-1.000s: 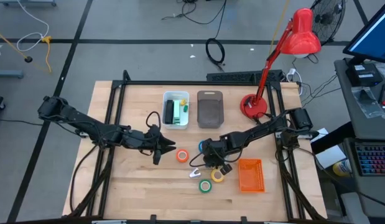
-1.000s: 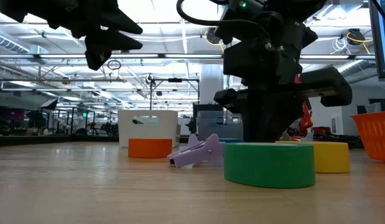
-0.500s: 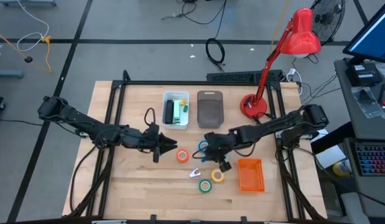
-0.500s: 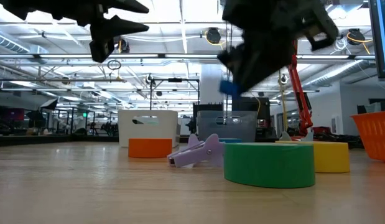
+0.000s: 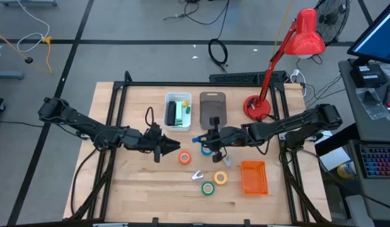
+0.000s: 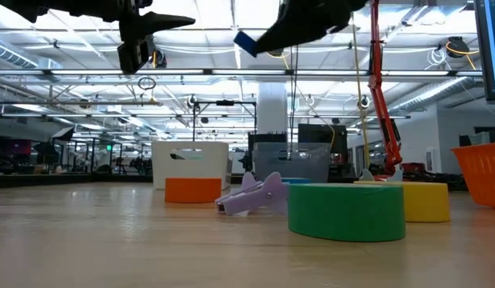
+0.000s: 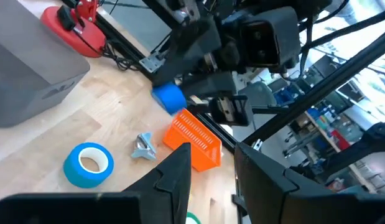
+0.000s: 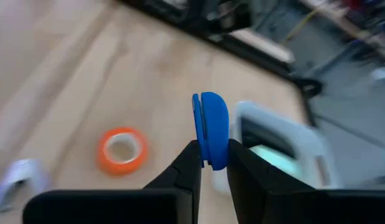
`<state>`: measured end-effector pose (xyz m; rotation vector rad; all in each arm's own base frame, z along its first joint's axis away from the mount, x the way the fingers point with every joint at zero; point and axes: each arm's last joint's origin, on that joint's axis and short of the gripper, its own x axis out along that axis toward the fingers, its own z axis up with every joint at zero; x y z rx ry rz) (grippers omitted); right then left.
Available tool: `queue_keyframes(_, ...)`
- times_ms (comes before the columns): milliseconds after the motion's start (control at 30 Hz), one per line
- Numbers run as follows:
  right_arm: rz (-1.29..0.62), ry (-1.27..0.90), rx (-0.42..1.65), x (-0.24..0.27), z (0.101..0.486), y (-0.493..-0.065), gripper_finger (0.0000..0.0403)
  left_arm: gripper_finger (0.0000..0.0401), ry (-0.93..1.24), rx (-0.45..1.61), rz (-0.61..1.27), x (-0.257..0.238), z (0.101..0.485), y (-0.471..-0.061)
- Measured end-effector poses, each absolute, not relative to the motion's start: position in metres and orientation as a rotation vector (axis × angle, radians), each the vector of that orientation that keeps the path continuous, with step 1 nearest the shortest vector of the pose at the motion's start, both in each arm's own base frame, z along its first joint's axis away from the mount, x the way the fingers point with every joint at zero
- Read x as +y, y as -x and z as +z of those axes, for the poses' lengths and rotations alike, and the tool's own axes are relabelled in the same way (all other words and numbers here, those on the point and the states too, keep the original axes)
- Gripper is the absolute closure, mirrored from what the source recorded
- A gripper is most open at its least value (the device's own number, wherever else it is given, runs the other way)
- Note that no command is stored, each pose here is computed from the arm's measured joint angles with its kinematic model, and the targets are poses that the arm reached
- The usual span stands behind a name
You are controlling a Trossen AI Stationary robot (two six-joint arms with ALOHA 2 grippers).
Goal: Pick and place Stapler, Stapler remover, tape
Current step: Put the blue stapler into the white bin
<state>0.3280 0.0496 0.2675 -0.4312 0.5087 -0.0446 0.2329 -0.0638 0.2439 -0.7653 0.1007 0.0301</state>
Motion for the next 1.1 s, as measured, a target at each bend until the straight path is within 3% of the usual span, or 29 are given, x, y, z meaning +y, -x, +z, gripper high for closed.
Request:
queue_keyframes(733, -0.089, 0.627, 0.404, 0.049, 0.279, -0.333, 0.0353, 0.0271, 0.874, -0.007, 0.141, -0.038, 0.25, -0.246)
queue_keyframes(1100, -0.104, 0.634, 0.41, 0.044, 0.279, -0.334, 0.0353, 0.0196, 0.909, -0.057, 0.131, -0.036, 0.246, -0.256)
